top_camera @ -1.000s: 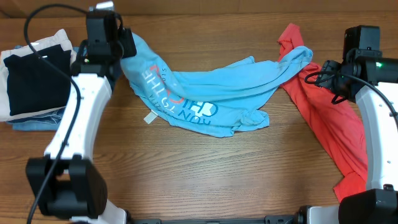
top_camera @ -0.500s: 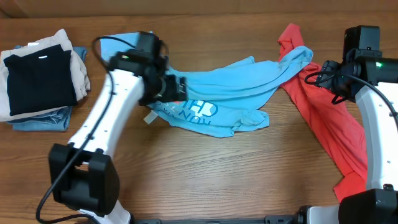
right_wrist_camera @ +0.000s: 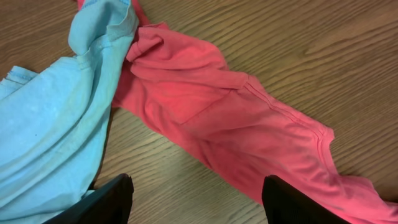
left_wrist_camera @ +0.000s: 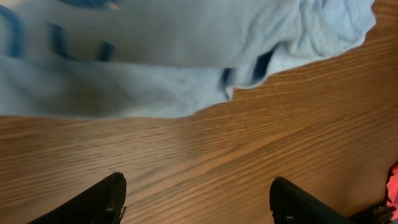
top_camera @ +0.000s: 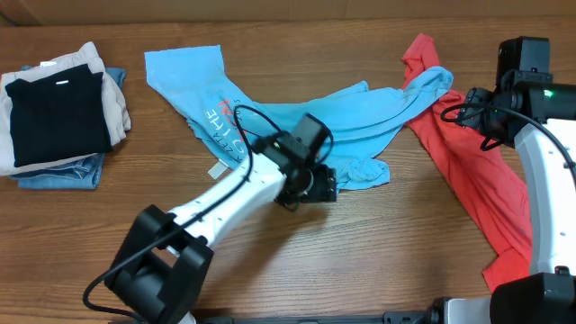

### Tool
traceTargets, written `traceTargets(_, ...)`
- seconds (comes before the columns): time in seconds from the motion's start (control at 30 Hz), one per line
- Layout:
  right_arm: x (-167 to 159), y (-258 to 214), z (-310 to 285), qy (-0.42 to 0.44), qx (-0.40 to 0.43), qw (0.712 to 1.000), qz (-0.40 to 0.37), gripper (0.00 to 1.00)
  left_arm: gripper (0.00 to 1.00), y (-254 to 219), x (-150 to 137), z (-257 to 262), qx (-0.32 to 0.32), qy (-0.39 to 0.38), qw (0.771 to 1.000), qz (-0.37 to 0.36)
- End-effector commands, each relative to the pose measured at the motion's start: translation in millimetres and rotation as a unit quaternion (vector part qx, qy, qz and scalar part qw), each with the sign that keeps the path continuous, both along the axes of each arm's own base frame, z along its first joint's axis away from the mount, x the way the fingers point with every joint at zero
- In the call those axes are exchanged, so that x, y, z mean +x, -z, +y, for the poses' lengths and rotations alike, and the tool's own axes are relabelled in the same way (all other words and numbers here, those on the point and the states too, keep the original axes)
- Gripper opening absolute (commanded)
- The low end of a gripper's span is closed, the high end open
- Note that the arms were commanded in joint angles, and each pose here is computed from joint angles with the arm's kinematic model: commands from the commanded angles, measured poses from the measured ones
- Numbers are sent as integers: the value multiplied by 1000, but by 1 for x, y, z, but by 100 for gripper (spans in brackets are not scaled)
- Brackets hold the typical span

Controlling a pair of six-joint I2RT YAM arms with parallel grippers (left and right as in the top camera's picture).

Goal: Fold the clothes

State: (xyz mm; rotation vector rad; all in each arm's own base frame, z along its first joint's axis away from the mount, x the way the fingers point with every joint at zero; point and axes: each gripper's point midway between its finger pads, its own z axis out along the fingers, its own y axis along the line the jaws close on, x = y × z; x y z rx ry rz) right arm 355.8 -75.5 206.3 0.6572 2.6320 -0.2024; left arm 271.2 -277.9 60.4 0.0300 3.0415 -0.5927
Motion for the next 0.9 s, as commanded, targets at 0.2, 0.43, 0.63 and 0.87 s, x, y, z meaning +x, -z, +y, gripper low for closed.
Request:
traceTargets(0.2, 3, -10, -1, 0, -3, 1000, -14, 70, 76, 28, 9, 18, 80, -117, 989, -44)
traceTargets(0.43, 3, -10, -1, 0, -3, 1000, -13, 70, 72, 39, 12, 16, 72, -130, 988, -49)
traceTargets(0.63, 3, -9, -1, 0, -3, 1000, -13, 71, 71, 61, 11, 21, 94, -129, 987, -34)
traceTargets(0.87, 3, -9, -1, 0, -3, 1000, -13, 71, 57, 71, 17, 15, 87, -130, 987, -39)
